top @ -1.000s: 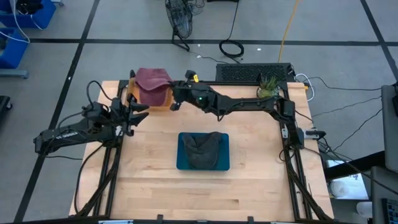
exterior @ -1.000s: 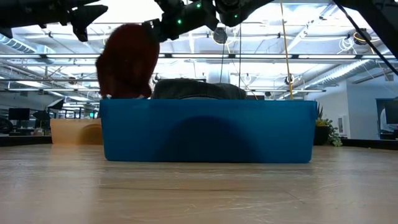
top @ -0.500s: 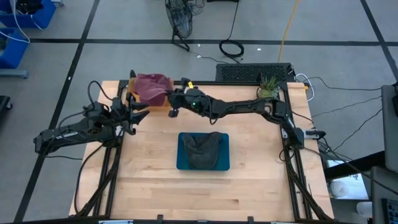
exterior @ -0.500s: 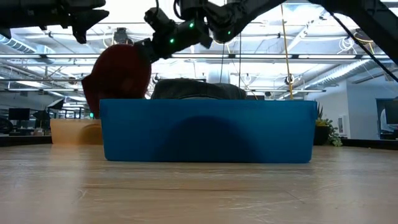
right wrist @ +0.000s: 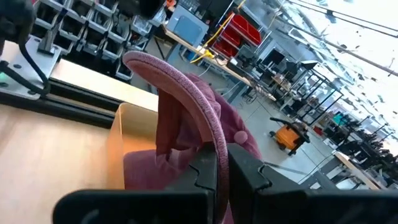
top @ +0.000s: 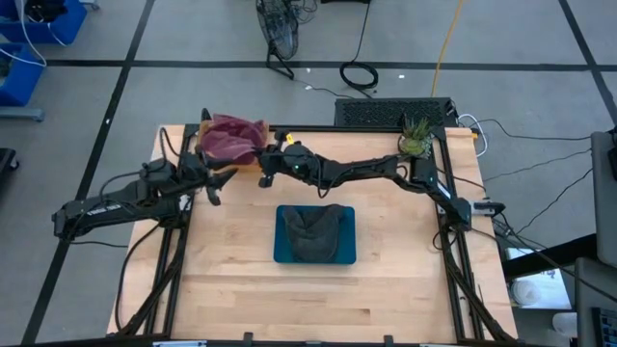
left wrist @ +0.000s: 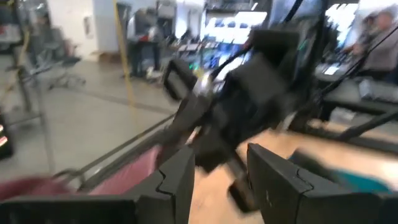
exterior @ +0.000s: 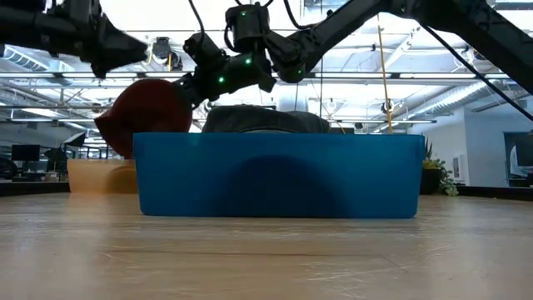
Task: Pick & Place hat
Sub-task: Put the red cap into the orange bin
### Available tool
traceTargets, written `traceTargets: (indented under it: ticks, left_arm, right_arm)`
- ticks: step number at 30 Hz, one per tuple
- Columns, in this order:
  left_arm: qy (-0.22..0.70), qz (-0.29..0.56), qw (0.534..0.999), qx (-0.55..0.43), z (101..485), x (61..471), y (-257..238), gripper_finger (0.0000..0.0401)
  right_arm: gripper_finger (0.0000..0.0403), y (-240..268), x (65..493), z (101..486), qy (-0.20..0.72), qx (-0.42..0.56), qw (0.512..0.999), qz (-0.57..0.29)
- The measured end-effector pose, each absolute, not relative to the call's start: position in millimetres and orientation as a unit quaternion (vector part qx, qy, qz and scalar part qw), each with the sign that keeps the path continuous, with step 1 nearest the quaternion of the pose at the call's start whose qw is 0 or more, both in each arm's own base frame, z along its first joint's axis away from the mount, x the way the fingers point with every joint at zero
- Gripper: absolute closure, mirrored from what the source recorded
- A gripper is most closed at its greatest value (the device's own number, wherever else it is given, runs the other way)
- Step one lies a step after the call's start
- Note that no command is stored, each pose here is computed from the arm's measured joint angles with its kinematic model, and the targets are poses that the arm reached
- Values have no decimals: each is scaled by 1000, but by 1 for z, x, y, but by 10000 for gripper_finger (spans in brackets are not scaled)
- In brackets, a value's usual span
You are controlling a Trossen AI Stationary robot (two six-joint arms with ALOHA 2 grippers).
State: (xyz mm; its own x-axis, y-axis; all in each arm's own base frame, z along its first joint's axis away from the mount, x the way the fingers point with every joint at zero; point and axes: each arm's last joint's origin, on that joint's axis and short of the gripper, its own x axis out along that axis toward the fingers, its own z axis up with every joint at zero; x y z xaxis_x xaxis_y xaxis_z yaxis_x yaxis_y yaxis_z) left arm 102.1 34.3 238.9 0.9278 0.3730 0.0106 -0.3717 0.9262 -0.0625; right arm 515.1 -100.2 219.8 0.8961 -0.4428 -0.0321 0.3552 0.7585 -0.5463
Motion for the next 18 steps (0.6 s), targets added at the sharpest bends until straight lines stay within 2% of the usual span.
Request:
traceTargets:
  ticks: [7,18]
  left_arm:
    - [51,286,956,-32,226,105,41,252]
    - [126,351,928,-17,212,119,49,252]
  right_arm:
    - [387,-100,515,219,77,-277,937,-198]
    - [309,-97,516,220,70,-261,944,-188]
